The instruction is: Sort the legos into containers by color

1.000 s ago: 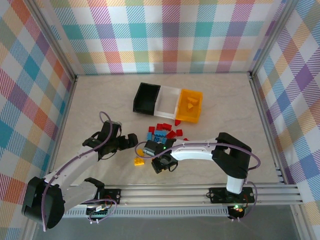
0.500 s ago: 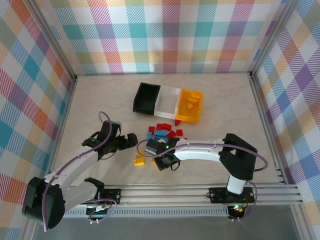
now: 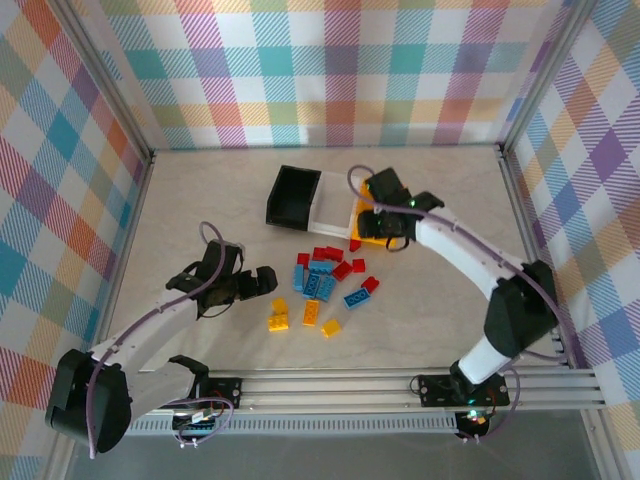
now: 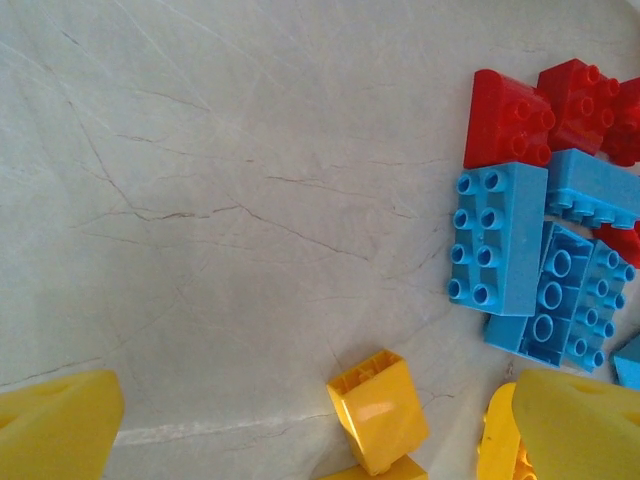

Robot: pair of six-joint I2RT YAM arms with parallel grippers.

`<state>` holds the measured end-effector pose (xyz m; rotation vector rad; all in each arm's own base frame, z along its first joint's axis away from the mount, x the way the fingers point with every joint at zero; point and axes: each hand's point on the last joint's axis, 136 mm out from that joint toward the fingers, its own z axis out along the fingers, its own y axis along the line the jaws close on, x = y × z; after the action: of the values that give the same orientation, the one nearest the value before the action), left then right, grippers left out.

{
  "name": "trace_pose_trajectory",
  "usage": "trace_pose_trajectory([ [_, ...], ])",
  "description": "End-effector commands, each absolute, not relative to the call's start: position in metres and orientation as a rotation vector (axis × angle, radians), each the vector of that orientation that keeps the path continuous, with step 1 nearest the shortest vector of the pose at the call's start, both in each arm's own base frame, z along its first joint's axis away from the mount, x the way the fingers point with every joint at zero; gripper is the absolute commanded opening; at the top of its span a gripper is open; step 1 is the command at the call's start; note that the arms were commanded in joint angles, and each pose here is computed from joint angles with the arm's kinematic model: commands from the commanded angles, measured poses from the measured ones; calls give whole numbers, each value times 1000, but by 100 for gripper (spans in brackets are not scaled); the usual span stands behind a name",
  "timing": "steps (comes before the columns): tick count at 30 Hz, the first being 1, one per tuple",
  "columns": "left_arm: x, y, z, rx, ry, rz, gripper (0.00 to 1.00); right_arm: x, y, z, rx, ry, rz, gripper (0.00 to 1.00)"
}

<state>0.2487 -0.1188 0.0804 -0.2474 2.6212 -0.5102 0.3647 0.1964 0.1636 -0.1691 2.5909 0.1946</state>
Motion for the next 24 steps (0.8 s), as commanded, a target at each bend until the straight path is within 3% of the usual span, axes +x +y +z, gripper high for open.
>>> trace_pose_trajectory([
  [1,256,-124,92,-207,2600,-539,100,402,200,162,-201,2585,281,52],
  [8,256,-125,90,-194,2614,-533,100,467,188,137,-105,2630,282,52],
  [13,254,-124,91,-195,2615,-530,100,470,188,137,-94,2640,308,50],
  [18,255,-124,91,-187,2610,-526,100,411,219,167,-285,2587,312,52],
  [24,258,-125,90,-202,2601,-533,100,265,257,125,-523,2778,448,57],
])
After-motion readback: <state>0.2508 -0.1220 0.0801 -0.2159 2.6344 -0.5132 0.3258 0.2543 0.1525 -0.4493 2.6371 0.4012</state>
